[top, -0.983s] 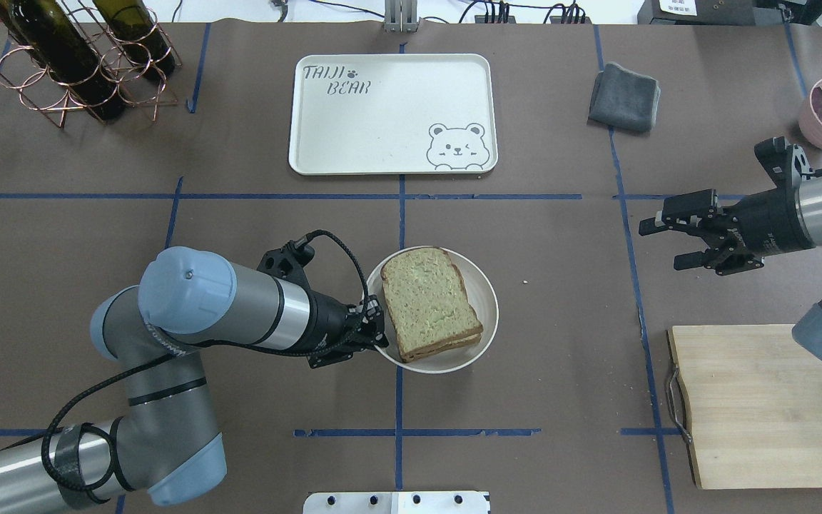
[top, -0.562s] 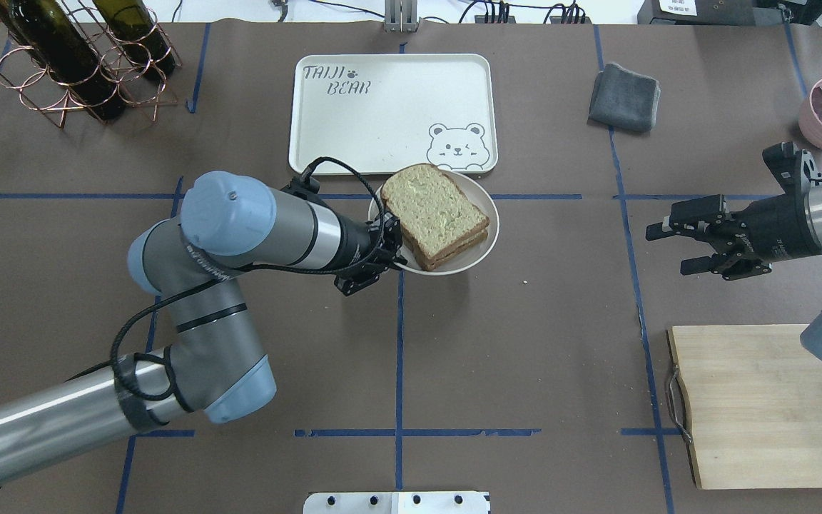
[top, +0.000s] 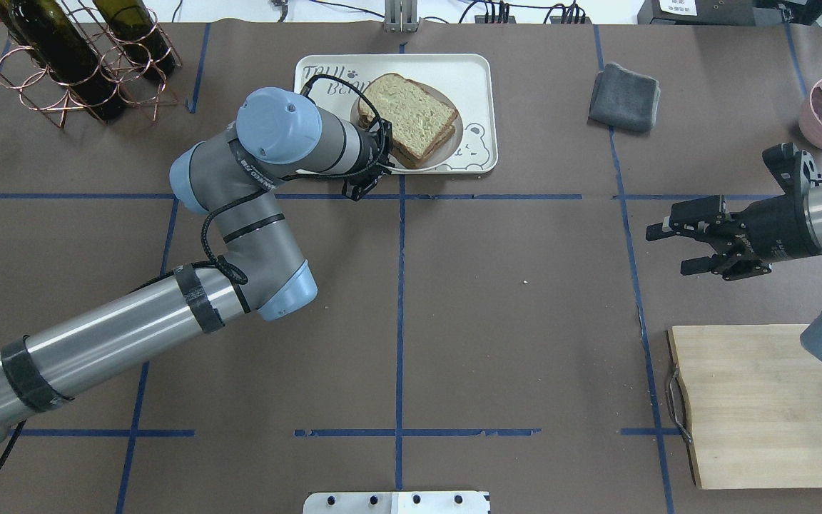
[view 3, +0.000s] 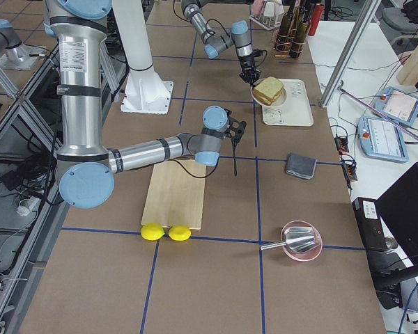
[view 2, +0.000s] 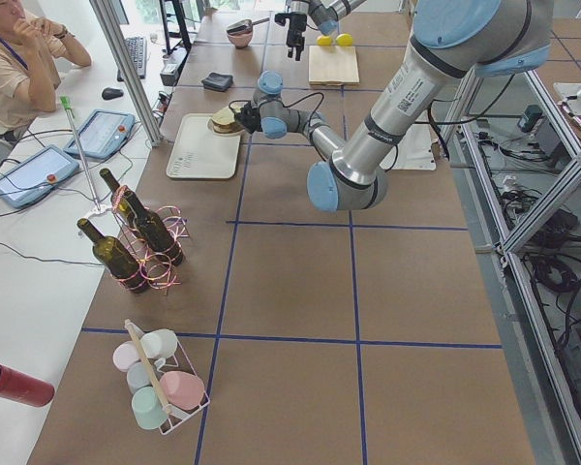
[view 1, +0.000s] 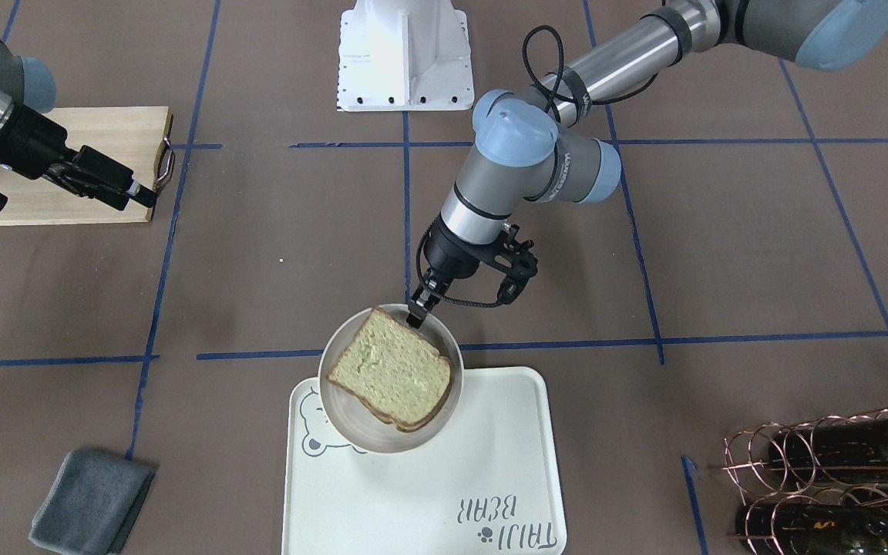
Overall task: Make sandwich and place on tray
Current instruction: 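Carry the plate with the left gripper onto the bear tray, then lower the plate onto the tray and open the left gripper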
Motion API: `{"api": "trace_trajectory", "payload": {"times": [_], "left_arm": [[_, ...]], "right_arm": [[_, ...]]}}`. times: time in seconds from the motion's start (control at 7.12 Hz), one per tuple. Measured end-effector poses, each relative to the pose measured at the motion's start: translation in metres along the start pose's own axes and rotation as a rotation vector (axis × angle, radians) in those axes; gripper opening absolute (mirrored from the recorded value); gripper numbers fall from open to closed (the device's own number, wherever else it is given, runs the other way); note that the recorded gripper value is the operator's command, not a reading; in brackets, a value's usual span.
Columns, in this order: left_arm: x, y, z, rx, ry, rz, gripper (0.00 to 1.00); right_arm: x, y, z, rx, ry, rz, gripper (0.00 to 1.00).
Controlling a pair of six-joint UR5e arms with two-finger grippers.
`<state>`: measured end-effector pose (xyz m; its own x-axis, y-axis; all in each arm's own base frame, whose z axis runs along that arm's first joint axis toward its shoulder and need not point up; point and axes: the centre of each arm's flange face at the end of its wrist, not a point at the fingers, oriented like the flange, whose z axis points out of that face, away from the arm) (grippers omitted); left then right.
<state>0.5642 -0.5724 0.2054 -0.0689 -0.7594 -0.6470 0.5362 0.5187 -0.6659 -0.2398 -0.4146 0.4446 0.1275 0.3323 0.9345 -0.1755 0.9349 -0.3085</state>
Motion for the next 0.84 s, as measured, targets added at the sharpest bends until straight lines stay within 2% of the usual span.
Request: {"api": "trace_trajectory", "payload": {"times": [0.28,0.84], "left_arm": [[0.005,-0.024,0.024,0.037,0.012,-0.008,0.0],[0.003,-0.039,0.051,0.033,0.041,-0.003,0.0]], "right_arm": [[0.0,-0.001,0.001,0.004,0.001,0.001,1.0],[0.001,-0.001,0.001,0.005,0.003,0.001,1.0]]}}
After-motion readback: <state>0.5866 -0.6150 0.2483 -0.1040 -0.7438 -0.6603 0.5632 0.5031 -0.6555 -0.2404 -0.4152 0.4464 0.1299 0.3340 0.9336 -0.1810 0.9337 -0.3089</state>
